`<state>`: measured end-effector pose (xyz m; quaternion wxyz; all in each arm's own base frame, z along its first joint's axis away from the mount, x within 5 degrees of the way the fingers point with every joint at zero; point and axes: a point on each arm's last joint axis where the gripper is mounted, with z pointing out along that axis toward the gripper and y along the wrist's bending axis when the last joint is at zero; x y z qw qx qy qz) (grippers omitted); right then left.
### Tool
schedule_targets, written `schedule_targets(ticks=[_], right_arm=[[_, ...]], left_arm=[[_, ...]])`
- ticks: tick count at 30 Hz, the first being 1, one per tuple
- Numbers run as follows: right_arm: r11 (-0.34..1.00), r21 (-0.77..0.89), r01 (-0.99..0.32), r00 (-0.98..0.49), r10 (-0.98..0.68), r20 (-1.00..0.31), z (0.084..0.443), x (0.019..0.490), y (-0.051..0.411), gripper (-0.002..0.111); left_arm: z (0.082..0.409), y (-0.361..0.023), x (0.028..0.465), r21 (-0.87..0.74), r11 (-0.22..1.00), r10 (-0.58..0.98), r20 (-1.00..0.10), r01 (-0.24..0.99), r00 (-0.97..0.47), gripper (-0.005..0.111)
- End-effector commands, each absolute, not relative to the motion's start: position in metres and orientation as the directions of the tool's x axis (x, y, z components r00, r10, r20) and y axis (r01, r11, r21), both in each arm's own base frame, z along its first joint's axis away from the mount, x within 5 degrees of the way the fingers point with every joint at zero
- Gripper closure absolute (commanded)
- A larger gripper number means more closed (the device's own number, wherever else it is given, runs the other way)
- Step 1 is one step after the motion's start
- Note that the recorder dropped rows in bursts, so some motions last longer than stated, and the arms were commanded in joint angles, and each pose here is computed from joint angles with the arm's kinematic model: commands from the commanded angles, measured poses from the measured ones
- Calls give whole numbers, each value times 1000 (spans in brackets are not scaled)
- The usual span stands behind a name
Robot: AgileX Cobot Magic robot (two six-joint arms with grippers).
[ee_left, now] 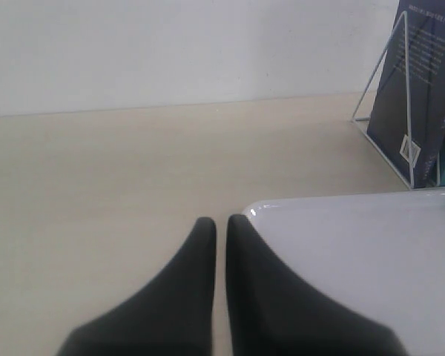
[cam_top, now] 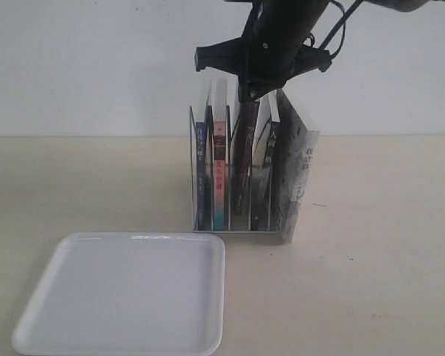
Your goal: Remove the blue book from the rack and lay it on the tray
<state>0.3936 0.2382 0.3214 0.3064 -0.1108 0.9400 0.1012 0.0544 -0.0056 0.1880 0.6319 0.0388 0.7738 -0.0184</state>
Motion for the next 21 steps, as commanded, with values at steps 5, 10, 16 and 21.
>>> schedule_targets(ticks=[5, 10, 16, 21], right_arm=[[949, 123, -292, -766, -155, -624, 320, 396, 245, 108], [949, 122, -292, -767, -156, -623, 319, 396, 246, 108], [947, 115, -301, -763, -167, -624, 319, 396, 246, 99], [946, 113, -303, -762, -169, -625, 319, 396, 246, 69]], left_arm=[[187, -5, 54, 27, 996, 42, -979, 81, -198, 103], [187, -5, 54, 27, 996, 42, -979, 81, -198, 103], [187, -5, 54, 27, 996, 42, -979, 81, -198, 103], [187, -5, 54, 27, 996, 42, -979, 81, -198, 103]])
